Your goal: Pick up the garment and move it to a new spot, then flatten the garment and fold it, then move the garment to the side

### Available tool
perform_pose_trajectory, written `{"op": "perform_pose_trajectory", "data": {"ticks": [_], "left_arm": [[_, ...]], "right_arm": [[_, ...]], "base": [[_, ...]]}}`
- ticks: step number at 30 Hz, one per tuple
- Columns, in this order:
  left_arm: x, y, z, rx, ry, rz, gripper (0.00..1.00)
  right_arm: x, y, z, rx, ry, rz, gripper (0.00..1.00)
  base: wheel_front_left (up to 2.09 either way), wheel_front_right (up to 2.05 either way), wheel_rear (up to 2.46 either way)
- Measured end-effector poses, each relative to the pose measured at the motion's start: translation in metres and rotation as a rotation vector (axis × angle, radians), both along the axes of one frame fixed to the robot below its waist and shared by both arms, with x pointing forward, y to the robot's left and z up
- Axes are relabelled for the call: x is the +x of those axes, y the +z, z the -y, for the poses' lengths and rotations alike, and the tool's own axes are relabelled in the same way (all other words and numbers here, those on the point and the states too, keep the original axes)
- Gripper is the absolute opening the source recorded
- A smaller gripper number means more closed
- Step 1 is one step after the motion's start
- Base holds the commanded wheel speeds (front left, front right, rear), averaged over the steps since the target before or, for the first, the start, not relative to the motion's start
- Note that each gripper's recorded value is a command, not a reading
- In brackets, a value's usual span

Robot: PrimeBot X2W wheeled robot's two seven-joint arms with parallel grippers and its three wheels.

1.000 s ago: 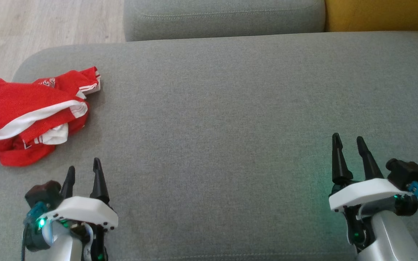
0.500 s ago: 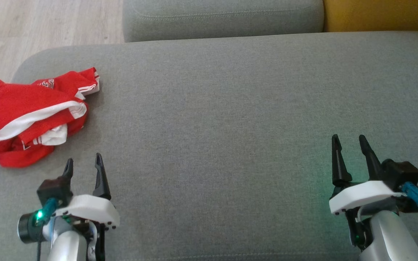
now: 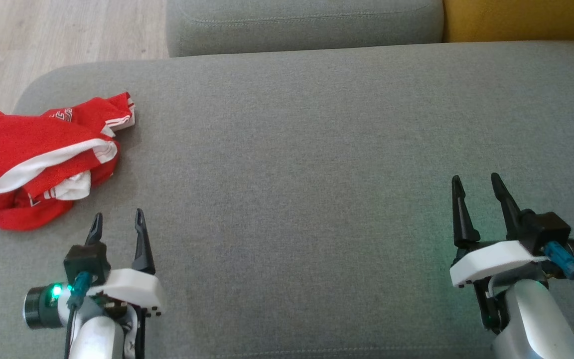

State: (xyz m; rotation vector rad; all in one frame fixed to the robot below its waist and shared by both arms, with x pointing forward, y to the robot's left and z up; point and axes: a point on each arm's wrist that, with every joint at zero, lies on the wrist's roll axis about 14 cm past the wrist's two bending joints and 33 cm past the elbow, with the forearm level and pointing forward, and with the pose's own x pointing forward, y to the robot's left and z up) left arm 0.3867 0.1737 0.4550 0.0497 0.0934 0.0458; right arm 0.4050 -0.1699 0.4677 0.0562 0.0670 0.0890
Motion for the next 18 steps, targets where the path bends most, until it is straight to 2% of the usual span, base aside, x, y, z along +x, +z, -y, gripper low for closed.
{"op": "perform_pose_trajectory", "data": {"ticks": [10, 18], "left_arm": [[-0.002, 0.002, -0.005, -0.002, 0.015, 0.005, 1.0], [-0.011, 0.003, -0.022, -0.006, 0.067, 0.007, 1.0]], "right_arm": [[0.002, 0.001, -0.001, 0.007, 0.001, 0.004, 1.0], [0.008, 0.002, -0.03, 0.013, 0.083, 0.006, 1.0]], "base": [[0.0, 0.0, 0.0], [0.0, 0.0, 0.0]]}}
